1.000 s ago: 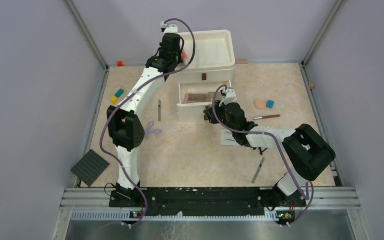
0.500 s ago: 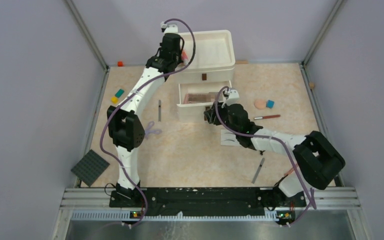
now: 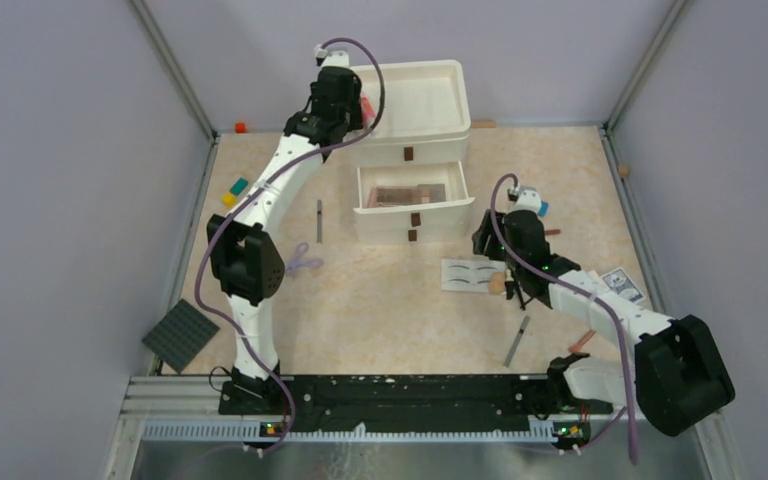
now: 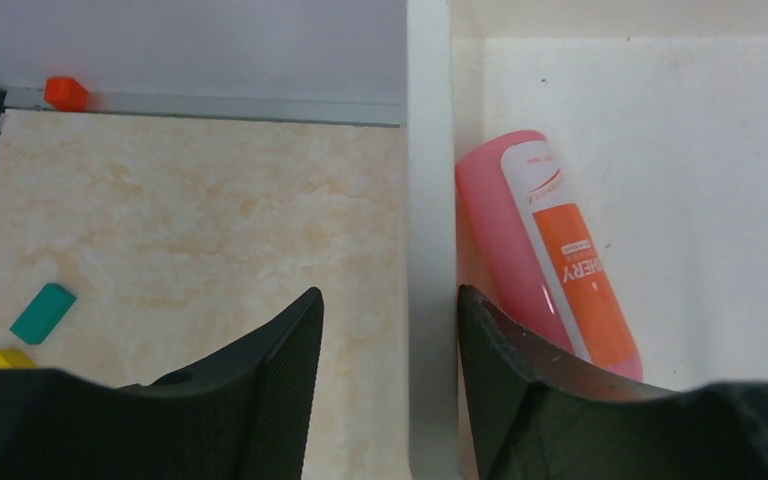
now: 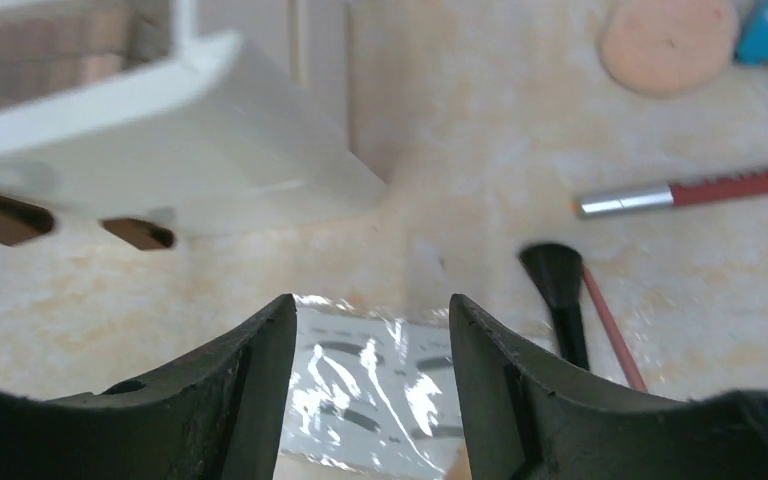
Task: Organize the makeup
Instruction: Move the makeup to the center of the board.
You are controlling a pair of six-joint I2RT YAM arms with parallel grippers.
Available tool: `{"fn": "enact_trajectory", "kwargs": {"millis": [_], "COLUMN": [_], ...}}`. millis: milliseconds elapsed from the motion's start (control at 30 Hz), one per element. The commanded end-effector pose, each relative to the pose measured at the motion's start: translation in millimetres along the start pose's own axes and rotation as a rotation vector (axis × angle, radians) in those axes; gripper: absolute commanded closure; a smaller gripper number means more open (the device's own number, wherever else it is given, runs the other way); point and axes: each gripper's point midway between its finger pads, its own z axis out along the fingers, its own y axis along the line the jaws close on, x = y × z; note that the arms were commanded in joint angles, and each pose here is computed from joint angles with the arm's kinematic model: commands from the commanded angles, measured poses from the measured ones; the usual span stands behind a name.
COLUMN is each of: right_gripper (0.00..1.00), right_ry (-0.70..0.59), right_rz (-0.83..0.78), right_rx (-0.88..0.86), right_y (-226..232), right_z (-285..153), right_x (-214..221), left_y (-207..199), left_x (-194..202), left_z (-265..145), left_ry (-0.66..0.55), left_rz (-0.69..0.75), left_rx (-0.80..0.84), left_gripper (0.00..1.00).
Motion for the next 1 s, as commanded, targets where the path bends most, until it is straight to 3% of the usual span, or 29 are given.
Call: {"fn": "enact_trajectory", "kwargs": {"millis": [0, 200, 433, 700, 967], "right_gripper": [0.43, 0.49, 0.61, 0.68, 0.70], "right_ry": [0.136, 0.218, 0.284, 0.411, 0.534], "right_rz": [0.018, 0.036, 0.009, -0.014, -0.020], "right_rx": [0.005, -0.029, 0.061, 0.210, 0.169], "right_y": [-20.6, -24.2, -45.3, -75.8, -68.0], "right_z": [-2.6, 23.4, 55.3, 37.6, 0.3], "right_x": [30.6, 45.0, 53.3, 83.9, 124.4], "left_y": [10.3, 19.1, 37.1, 41.9, 42.4], "left_x": [-14.8, -40.3, -24.8, 60.4, 155.0], "left_z": [-34.2, -71.9, -123.0, -181.4, -216.9], "left_ry": [-0.003, -0.077, -0.134, -0.117, -0.010], "left_rz": [0.003, -0.033, -0.134, -0.236, -0.234], "left_rx": [0.019, 0.037, 0.064, 0.143, 0.194], "left_gripper": [0.40, 0.35, 0.32, 0.32, 0.35]}}
